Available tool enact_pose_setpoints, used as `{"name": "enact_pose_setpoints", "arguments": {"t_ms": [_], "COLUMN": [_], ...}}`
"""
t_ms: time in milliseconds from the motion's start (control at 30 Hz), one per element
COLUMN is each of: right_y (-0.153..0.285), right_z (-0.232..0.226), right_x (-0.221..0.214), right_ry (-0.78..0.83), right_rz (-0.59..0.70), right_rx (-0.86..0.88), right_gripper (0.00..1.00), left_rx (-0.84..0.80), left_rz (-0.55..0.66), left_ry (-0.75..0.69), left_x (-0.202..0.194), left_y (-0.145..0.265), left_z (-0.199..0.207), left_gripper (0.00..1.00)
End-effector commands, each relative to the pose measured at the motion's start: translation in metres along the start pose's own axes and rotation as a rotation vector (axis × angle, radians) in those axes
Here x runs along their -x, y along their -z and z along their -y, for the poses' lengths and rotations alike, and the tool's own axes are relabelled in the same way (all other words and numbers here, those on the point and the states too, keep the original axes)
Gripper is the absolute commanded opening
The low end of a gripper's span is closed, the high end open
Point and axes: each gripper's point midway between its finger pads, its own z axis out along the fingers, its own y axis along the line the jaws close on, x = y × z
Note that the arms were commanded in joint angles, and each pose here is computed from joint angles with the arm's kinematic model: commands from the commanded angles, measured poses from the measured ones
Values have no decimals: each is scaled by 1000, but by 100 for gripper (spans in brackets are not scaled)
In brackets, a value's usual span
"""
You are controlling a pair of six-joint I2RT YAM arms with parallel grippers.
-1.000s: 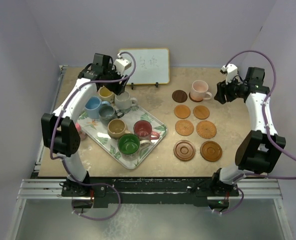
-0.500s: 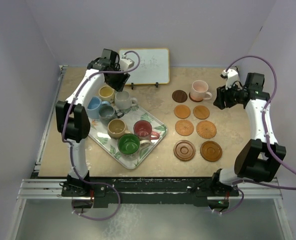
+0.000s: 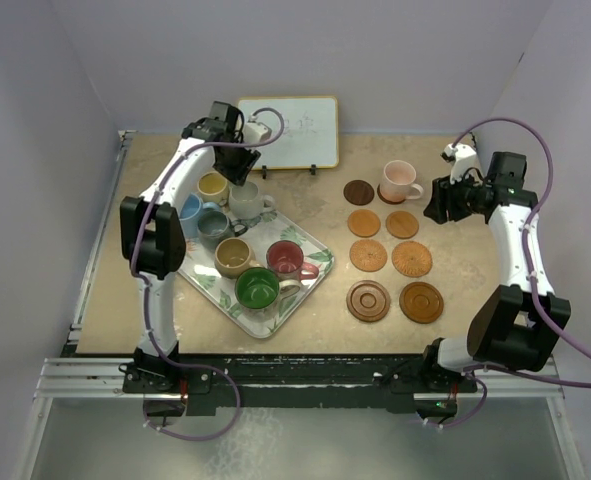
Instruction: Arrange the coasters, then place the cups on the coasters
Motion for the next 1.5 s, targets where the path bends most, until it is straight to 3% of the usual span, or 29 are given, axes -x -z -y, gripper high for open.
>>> {"name": "enact_pose_setpoints", "arguments": {"t_ms": [0, 800, 1267, 1467], "right_y": [11, 9, 1, 0], "right_z": [-7, -16, -18, -18], "right_x": [9, 10, 15, 15], "right_ry": [-7, -24, -7, -7], "right_rz": [42, 44, 30, 20], "right_rx": [-5, 26, 48, 53], "right_gripper": [53, 51, 51, 50], "left_rx": [16, 8, 29, 44], "left_rz": [44, -30, 42, 106], "left_ry": [-34, -34, -40, -62], "left_x": [18, -5, 14, 31], "left_y": [3, -31, -30, -18], "left_z": [-3, 4, 3, 6], "left_gripper": [39, 23, 3, 3]}}
